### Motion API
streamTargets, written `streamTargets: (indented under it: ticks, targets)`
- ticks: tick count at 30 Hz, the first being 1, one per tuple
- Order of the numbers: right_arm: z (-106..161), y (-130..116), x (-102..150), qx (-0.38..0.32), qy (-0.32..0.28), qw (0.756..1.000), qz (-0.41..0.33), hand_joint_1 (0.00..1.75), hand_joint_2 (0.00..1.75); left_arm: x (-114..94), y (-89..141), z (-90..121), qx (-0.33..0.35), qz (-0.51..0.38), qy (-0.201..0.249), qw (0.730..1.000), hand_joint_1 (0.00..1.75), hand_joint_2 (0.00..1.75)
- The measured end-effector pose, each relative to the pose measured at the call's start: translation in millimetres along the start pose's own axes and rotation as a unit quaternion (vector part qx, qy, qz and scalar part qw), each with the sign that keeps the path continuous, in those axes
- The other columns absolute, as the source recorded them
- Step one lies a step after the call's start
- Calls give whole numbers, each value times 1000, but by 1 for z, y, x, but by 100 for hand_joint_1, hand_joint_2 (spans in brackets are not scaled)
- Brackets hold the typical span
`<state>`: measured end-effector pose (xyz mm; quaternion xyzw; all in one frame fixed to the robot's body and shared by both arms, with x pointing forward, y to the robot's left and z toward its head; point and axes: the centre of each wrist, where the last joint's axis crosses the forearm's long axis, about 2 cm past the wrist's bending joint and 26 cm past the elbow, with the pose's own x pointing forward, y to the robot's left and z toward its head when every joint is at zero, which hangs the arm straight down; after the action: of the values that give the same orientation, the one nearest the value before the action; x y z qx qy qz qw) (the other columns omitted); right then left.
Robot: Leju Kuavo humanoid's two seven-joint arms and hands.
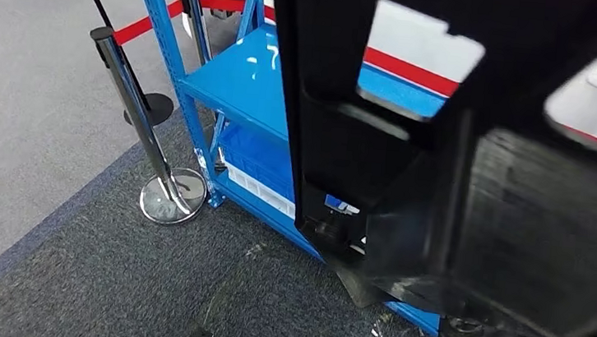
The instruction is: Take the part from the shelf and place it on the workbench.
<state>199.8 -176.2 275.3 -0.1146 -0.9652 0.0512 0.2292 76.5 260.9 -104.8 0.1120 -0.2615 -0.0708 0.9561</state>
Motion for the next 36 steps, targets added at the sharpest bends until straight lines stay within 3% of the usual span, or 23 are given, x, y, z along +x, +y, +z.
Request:
streamTargets:
  ticks: [13, 36]
  targets:
    - [2, 8, -1, -22, 33, 997, -72, 175, 175, -1, -1, 0, 4, 14, 9, 1000, 0, 175]
    - [6, 15, -4, -22, 54, 995, -76, 175, 175, 1, 0, 0, 6, 18, 6, 1000, 0, 175]
